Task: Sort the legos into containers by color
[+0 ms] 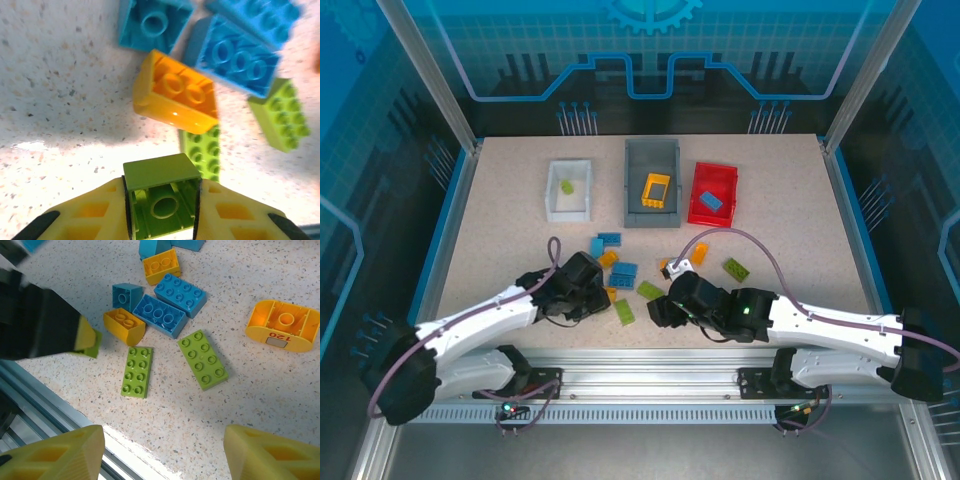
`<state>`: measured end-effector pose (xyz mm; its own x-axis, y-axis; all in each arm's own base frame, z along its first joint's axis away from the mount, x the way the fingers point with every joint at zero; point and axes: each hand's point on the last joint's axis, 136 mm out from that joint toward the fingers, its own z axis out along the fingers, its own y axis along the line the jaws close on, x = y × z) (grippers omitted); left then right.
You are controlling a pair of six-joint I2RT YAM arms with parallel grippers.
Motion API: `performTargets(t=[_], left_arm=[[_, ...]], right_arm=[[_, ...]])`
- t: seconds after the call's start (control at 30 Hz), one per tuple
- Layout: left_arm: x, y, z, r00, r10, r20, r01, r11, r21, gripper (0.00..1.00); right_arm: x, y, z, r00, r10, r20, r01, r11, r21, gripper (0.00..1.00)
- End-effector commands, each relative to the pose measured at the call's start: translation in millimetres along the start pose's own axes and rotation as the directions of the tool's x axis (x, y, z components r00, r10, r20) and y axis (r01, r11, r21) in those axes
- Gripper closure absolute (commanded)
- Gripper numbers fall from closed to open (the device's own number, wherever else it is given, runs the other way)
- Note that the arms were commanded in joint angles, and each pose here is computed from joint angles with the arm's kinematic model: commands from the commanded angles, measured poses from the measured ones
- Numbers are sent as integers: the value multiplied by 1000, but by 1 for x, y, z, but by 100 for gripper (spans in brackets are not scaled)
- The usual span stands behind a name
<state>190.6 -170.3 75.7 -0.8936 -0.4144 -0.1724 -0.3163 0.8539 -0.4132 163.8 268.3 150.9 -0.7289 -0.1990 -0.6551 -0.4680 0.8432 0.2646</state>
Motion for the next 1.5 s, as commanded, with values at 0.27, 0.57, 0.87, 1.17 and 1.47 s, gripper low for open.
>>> performTargets(t=[0.27,0.57,0.87,1.17,1.47], left_arm=[[-134,-18,-63,981,15,194,-13,1000,-12,71],[-267,1,-10,968,32,250,13,984,-177,71],[-326,10,59,977,51,206,5,965,-261,70],[-317,13,55,979,37,202,18,965,-260,49],[-308,0,3,963,41,265,19,975,-221,51]], right_arm=[[-83,16,1,979,34,199,-21,998,-67,36],[-162,21,10,929,125,349,-98,991,-94,35],[-160,2,20,934,161,320,-144,987,-74,35],[-119,-55,24,936,244,255,-273,958,86,33],[-96,-91,26,955,225,193,-268,934,235,33]])
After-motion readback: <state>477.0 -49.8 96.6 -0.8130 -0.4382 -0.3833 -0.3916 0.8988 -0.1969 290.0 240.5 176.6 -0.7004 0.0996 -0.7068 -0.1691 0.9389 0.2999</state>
